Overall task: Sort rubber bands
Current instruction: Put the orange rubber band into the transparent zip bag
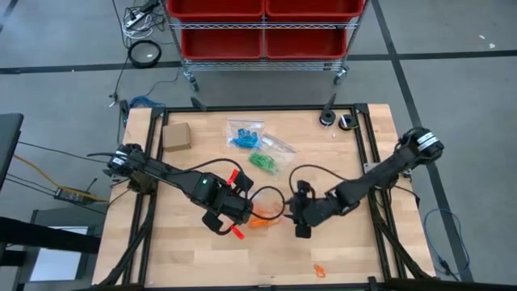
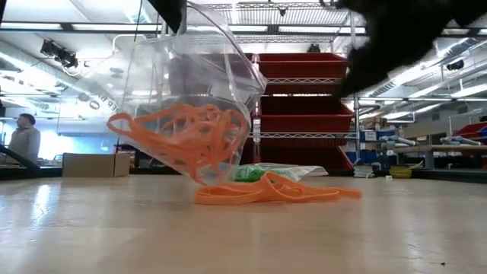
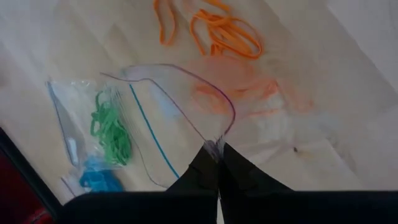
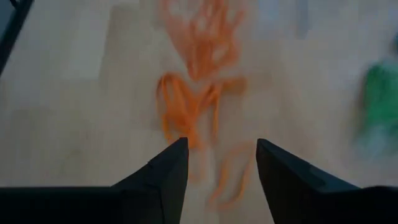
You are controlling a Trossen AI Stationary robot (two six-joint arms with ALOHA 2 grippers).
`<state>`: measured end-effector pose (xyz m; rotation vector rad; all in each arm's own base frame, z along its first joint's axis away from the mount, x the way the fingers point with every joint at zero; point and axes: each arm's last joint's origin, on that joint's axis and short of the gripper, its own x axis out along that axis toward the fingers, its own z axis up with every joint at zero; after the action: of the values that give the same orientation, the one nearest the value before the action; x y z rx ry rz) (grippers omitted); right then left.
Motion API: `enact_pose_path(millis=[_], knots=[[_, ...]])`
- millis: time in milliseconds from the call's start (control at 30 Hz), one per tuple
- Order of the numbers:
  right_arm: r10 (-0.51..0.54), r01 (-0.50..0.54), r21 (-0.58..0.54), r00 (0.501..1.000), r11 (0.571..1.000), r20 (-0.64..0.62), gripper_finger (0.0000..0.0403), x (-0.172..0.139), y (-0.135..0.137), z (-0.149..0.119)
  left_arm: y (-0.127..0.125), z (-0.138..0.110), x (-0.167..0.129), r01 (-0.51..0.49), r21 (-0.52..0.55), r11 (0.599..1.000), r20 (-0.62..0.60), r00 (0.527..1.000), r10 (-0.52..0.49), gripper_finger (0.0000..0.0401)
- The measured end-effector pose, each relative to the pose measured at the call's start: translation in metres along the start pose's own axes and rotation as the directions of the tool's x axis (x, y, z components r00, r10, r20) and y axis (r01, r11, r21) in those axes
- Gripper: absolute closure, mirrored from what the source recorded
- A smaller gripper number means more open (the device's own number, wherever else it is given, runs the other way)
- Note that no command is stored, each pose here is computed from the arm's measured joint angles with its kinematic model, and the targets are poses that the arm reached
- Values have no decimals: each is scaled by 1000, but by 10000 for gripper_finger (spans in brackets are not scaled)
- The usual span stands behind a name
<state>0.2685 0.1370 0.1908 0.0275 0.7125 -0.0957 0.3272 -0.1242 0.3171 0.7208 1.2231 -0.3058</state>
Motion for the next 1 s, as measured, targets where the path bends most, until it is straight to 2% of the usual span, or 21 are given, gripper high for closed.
enact_pose_path(millis=[133, 267, 400, 600, 700, 833, 1000], knots=[[-8, 6, 58, 1000, 998, 23, 231, 17, 1, -35, -2, 3, 5, -7, -25, 1000, 23, 1000, 7, 399], [-21, 19, 58, 999, 998, 26, 231, 33, 0, -58, -7, 0, 18, 1, -32, 999, -2, 1000, -1, 399], [-57, 59, 43, 998, 997, -30, 231, 50, -2, -74, -12, -4, 31, 11, -44, 999, -32, 999, -12, 399], [-128, 130, 102, 991, 986, -23, 240, 63, -3, -81, -16, -6, 38, 14, -70, 997, -46, 999, -18, 399], [-149, 150, 99, 989, 984, -17, 280, 63, -5, -80, -18, -3, 37, 9, -69, 998, -20, 1000, -10, 399], [-171, 171, 63, 985, 983, -15, 381, 64, -7, -81, -21, 3, 36, 0, -67, 998, 28, 1000, 2, 399], [-172, 169, 68, 985, 983, 32, 400, 60, -7, -75, -23, 7, 35, -5, -67, 998, 58, 998, 9, 399]])
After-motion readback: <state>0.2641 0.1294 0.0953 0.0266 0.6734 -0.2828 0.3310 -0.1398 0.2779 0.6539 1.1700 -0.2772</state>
